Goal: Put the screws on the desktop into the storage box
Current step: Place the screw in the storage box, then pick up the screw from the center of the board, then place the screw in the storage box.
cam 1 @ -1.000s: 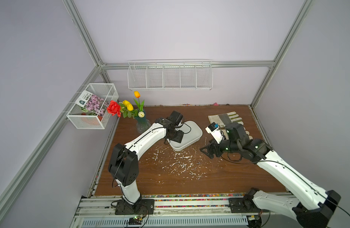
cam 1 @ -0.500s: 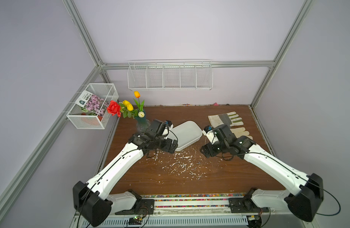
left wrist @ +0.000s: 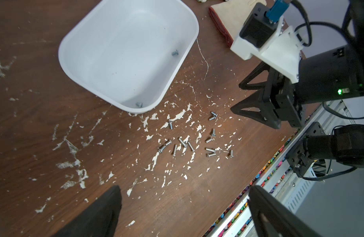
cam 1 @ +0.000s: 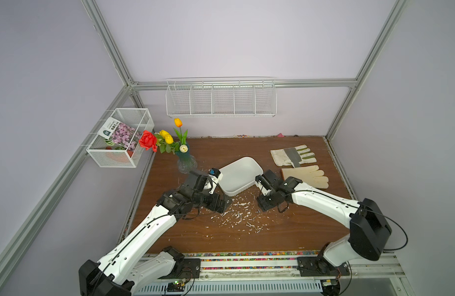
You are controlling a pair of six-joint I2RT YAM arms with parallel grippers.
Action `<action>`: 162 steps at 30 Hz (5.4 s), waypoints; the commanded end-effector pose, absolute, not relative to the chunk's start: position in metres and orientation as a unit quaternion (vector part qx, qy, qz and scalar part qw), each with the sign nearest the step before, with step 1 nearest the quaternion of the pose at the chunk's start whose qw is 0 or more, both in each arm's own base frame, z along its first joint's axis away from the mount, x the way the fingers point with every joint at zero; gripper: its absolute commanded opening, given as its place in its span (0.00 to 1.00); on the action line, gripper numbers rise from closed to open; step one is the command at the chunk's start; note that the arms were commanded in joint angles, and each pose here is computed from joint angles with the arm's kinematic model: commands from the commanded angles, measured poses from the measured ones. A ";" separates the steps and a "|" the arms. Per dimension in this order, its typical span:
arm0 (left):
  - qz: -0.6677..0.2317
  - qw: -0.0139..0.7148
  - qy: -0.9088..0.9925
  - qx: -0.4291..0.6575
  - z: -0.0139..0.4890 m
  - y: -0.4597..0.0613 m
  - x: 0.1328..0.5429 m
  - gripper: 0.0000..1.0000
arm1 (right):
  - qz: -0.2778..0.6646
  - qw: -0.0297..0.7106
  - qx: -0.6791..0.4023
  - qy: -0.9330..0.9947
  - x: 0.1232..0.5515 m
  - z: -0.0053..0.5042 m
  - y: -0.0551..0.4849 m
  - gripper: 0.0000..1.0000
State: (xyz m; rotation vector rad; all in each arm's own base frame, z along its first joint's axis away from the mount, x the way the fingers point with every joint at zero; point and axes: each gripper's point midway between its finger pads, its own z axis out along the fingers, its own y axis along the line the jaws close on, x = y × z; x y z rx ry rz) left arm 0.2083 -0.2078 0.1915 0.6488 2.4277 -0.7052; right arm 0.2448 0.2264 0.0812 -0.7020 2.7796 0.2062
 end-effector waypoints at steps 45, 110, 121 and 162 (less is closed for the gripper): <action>-0.288 0.266 0.886 0.247 0.179 -0.218 0.209 0.99 | 0.048 0.070 -0.241 0.967 0.234 0.012 0.235 0.37; -0.291 0.259 0.887 0.250 0.177 -0.220 0.208 0.99 | 0.001 0.071 -0.280 0.957 0.236 0.009 0.241 0.26; -0.290 0.257 0.887 0.250 0.176 -0.220 0.207 0.99 | -0.001 0.068 -0.280 0.958 0.235 0.007 0.240 0.20; -0.283 0.256 0.890 0.248 0.171 -0.217 0.208 0.99 | 0.041 0.182 -0.300 0.935 0.341 0.115 0.308 0.16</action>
